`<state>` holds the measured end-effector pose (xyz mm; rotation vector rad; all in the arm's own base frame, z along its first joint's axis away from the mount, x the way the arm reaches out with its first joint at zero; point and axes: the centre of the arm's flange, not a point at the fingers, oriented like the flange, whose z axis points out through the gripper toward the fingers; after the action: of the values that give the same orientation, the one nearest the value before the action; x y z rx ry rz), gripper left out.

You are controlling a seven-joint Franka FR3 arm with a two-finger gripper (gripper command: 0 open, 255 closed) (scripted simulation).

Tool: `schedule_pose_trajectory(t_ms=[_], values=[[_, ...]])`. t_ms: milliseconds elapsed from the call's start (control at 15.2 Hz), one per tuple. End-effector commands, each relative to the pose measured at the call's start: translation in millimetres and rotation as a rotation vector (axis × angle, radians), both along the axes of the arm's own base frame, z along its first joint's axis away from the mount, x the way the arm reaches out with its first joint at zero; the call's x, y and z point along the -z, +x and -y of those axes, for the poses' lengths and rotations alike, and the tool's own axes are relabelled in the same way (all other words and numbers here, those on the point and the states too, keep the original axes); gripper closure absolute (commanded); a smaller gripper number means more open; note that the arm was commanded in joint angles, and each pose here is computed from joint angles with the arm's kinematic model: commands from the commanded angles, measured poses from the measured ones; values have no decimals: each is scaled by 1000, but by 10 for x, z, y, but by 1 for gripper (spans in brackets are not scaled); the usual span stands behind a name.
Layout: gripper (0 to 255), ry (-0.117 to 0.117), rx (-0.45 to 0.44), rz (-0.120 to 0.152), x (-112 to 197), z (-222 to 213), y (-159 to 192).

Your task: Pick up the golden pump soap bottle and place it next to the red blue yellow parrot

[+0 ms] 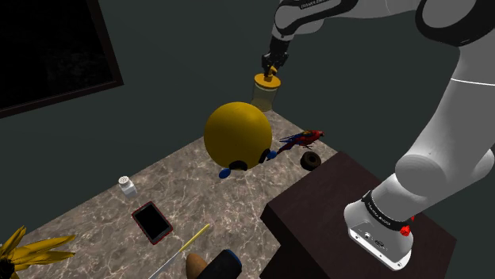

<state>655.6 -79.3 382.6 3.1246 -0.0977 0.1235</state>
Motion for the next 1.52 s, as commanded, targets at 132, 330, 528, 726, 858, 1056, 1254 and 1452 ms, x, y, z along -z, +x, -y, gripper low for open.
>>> schedule_pose_trajectory(t_ms=[132,330,528,726,858,1056,1254,1452], values=[[255,0,0,2,207,-3,-9],[255,0,0,2,365,-3,-9],[255,0,0,2,524,-3,-9],[255,0,0,2,682,-3,-9],[255,0,0,2,788,-3,-9],[255,0,0,2,946,-3,-9],[255,0,0,2,1104,-3,-9],[255,0,0,2,1263,-3,-9]])
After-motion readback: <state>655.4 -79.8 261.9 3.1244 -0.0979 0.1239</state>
